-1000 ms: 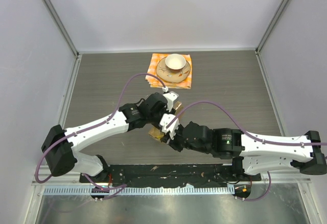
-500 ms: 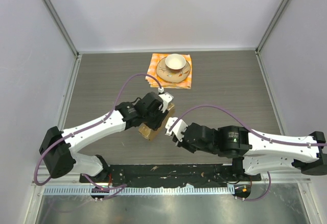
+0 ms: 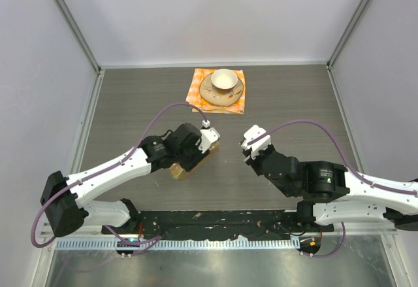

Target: Unpack the express box

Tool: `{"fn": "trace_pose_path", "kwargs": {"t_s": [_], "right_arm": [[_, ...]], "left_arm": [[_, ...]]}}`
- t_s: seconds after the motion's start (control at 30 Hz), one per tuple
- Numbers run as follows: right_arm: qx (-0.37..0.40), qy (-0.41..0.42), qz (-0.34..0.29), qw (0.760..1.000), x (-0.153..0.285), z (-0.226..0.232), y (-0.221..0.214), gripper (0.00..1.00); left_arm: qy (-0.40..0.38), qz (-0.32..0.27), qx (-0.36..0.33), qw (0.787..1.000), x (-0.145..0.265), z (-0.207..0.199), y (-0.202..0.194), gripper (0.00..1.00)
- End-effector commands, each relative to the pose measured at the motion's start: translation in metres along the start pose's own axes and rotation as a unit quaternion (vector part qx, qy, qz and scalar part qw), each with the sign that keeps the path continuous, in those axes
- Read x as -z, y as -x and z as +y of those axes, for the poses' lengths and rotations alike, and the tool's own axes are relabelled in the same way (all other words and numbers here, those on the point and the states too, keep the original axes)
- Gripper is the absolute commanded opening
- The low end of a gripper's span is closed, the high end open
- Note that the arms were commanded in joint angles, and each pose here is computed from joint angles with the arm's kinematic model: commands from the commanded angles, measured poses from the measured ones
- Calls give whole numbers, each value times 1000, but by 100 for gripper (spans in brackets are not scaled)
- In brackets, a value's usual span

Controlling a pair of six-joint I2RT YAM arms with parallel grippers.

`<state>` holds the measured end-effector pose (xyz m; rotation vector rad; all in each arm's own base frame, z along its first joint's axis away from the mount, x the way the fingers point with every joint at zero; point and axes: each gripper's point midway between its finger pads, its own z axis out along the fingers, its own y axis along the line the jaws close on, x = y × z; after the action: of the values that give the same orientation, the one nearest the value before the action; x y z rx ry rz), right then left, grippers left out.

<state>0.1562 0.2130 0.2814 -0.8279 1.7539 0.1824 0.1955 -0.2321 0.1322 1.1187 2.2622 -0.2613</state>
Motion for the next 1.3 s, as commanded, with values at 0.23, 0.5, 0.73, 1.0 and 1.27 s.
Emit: {"fn": "trace_pose_path", "kwargs": {"t_s": [0.23,0.5,0.73,1.0,1.27], "right_arm": [[-209,32,-140,967,-5,12,42,1],[-219,75,-160,960,-7,30,52,1],[-217,74,-128,965,-23,45,34,1],[-210,52,-116,969,-30,43,25,1],[-207,46,-109,971,-32,43,20,1]], "left_arm": [[16,-138,-177,974,22,-9,22,0],[42,-141,-210,966,8,-14,20,0],[42,-150,-192,969,10,-15,24,0],[39,-152,-182,971,13,-17,22,0],[35,-155,-175,972,14,-19,24,0]]}}
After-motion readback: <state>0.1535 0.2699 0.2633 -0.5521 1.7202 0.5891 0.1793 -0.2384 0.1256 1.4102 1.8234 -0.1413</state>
